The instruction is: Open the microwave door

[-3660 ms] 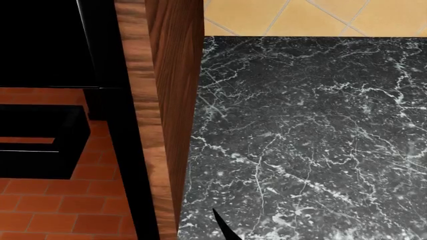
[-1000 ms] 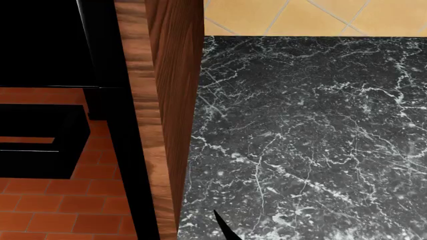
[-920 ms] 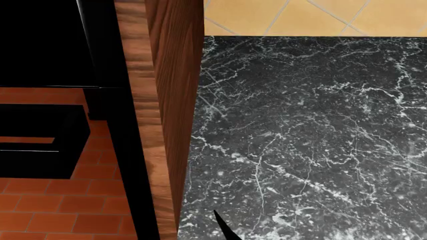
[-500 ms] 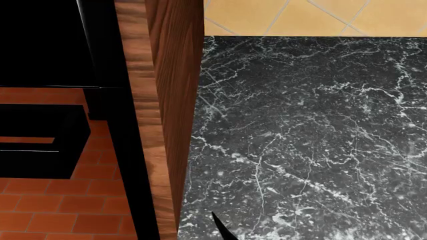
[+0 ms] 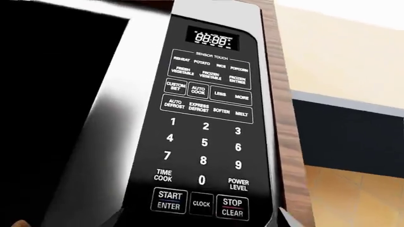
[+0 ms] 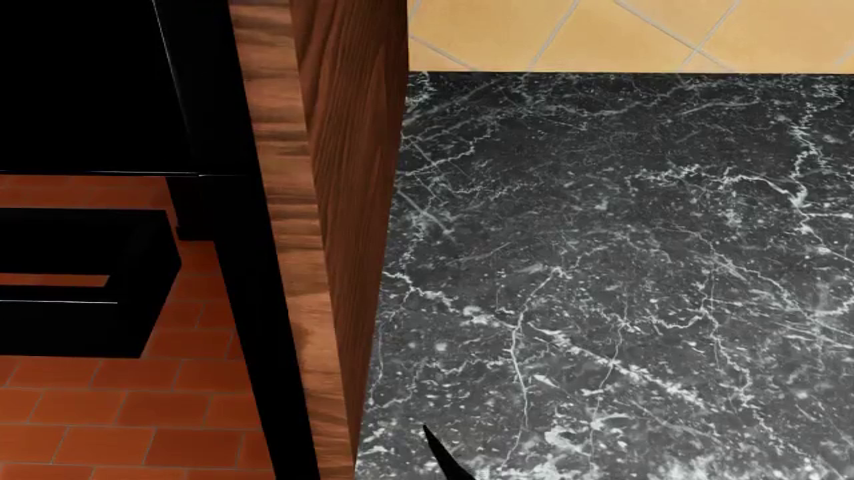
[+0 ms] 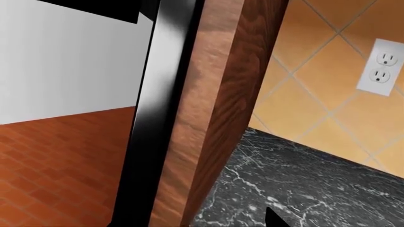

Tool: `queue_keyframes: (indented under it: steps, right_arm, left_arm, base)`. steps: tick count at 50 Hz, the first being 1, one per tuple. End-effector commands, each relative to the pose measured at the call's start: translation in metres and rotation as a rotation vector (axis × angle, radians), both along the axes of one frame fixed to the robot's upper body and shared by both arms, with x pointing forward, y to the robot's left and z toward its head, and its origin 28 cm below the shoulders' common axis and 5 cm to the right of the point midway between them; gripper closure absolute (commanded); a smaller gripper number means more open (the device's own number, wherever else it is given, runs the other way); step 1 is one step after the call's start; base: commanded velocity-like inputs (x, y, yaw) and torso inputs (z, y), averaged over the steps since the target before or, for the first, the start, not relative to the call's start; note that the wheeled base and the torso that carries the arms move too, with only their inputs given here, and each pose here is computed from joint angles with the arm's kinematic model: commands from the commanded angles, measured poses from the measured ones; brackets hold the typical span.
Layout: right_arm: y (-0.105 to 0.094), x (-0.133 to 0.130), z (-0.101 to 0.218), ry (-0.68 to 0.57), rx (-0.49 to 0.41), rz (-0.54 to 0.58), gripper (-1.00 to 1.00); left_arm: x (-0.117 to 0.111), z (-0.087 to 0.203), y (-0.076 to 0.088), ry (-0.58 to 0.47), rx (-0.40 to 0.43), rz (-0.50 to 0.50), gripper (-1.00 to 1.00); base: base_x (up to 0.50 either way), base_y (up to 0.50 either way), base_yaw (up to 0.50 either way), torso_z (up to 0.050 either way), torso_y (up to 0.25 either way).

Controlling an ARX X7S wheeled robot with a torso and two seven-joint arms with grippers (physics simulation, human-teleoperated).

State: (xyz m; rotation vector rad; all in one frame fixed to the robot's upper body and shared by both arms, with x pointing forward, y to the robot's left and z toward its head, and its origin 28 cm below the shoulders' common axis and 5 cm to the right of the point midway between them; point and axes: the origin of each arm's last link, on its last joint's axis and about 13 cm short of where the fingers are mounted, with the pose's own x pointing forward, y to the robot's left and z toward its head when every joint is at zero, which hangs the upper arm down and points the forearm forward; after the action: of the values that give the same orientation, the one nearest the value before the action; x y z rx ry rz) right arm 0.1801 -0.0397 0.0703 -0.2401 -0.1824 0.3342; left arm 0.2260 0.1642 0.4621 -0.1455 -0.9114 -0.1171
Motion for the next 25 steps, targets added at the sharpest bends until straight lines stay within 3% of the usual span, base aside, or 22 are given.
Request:
queue_keyframes:
  steps: [1, 11, 20, 25]
  right_arm:
    - [0.0, -0.001, 0.0, 0.004, 0.002, -0.001, -1.0]
    - [0.0, -0.001, -0.001, 0.008, 0.005, -0.004, -1.0]
    - [-0.001, 0.0, -0.001, 0.011, 0.006, -0.006, -1.0]
    - [-0.001, 0.001, -0.002, 0.014, 0.005, -0.007, -1.0]
  left_arm:
    - [0.038, -0.001, 0.021, 0.031, -0.012, 0.139, -1.0]
    - [0.045, 0.012, 0.041, 0.005, -0.044, 0.211, -1.0]
    - [0.04, 0.024, 0.069, -0.015, -0.142, 0.233, -1.0]
    - [0.044, 0.022, 0.078, -0.024, -0.141, 0.263, -1.0]
  base:
    - [0.0, 0.0, 0.0, 0.0, 0.0]
    - [0.0, 0.0, 0.0, 0.0, 0.0]
    - [0.0, 0.0, 0.0, 0.0, 0.0]
    - [0.0, 0.0, 0.0, 0.0, 0.0]
